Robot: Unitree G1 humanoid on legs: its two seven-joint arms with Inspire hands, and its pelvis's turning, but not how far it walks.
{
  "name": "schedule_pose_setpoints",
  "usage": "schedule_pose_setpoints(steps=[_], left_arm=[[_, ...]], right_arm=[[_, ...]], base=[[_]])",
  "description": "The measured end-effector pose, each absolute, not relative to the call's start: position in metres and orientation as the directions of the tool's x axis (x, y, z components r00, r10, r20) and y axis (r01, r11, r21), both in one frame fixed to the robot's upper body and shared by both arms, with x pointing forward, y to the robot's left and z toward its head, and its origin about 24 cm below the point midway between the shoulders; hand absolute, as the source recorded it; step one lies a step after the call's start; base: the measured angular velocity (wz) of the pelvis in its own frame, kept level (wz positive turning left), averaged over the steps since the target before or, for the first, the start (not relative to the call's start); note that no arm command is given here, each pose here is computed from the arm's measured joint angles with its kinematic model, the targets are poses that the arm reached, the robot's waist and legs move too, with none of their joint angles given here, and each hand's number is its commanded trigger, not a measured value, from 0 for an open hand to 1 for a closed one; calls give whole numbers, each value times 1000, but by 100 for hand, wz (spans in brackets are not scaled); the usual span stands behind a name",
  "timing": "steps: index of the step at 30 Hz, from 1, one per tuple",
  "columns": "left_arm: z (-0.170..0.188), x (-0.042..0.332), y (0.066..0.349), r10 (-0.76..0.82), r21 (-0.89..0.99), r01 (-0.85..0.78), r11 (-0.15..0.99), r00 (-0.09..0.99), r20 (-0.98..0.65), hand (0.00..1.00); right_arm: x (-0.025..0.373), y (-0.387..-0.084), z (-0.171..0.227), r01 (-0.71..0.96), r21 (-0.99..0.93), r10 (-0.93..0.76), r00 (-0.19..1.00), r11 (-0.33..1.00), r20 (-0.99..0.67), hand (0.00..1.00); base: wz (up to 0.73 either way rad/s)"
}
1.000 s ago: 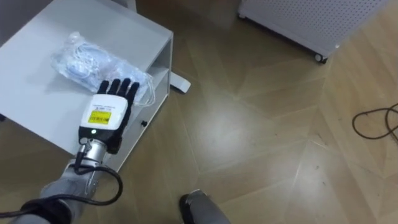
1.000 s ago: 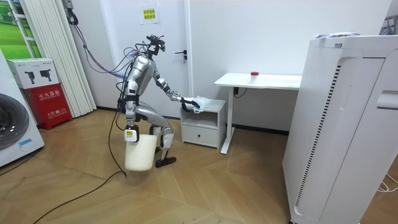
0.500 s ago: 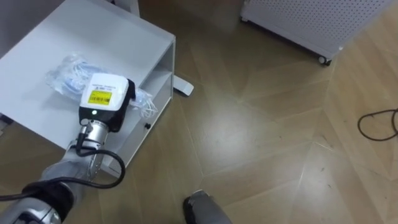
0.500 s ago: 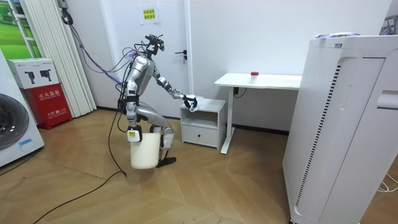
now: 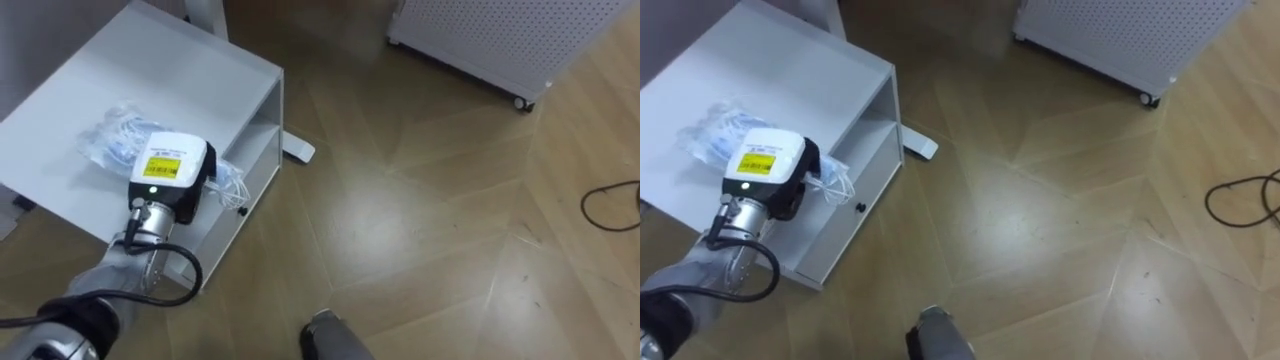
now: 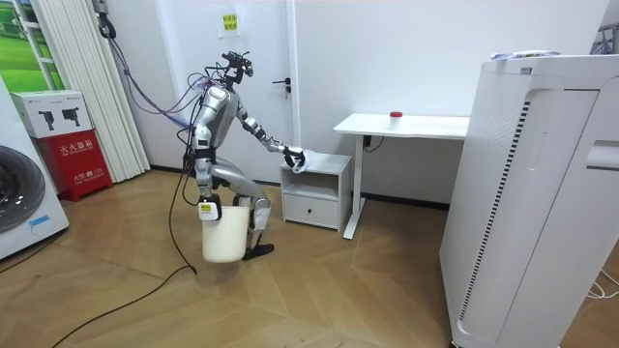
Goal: Pick garbage
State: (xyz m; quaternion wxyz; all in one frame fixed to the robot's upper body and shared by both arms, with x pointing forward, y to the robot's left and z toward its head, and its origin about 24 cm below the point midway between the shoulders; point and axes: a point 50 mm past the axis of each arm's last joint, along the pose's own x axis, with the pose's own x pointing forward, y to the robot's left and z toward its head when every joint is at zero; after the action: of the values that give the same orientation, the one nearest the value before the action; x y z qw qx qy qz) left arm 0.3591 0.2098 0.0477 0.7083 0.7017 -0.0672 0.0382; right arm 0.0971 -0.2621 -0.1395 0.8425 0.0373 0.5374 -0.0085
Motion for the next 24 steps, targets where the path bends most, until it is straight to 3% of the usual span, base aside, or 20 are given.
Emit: schedule_pose_setpoints(steps=[4,7,15,19,24], left_arm=[[35,351,206,-13,981,-124,152,992,127,100],[27,345,195,21,933,-136,332,990,137,100],[9,318,164,46,632,-82,770,996,74,100],[-15,300,142,-22,468,59,882,996,-85,100],[-34,282,123,-176,361,244,900,961,-212,100]], right_arm=[[107,-262,-137,-27,-56,-37,459,998,-887,100],[124,-264,-132,-37,-139,-102,503,990,-858,100],[169,-270,-114,-51,-405,-288,621,913,-729,100],[187,-273,-105,-25,-492,-355,659,870,-662,100],[206,-270,-95,20,-518,-384,694,855,-608,100]], base=[[3],[-1],[7],[5],[1]])
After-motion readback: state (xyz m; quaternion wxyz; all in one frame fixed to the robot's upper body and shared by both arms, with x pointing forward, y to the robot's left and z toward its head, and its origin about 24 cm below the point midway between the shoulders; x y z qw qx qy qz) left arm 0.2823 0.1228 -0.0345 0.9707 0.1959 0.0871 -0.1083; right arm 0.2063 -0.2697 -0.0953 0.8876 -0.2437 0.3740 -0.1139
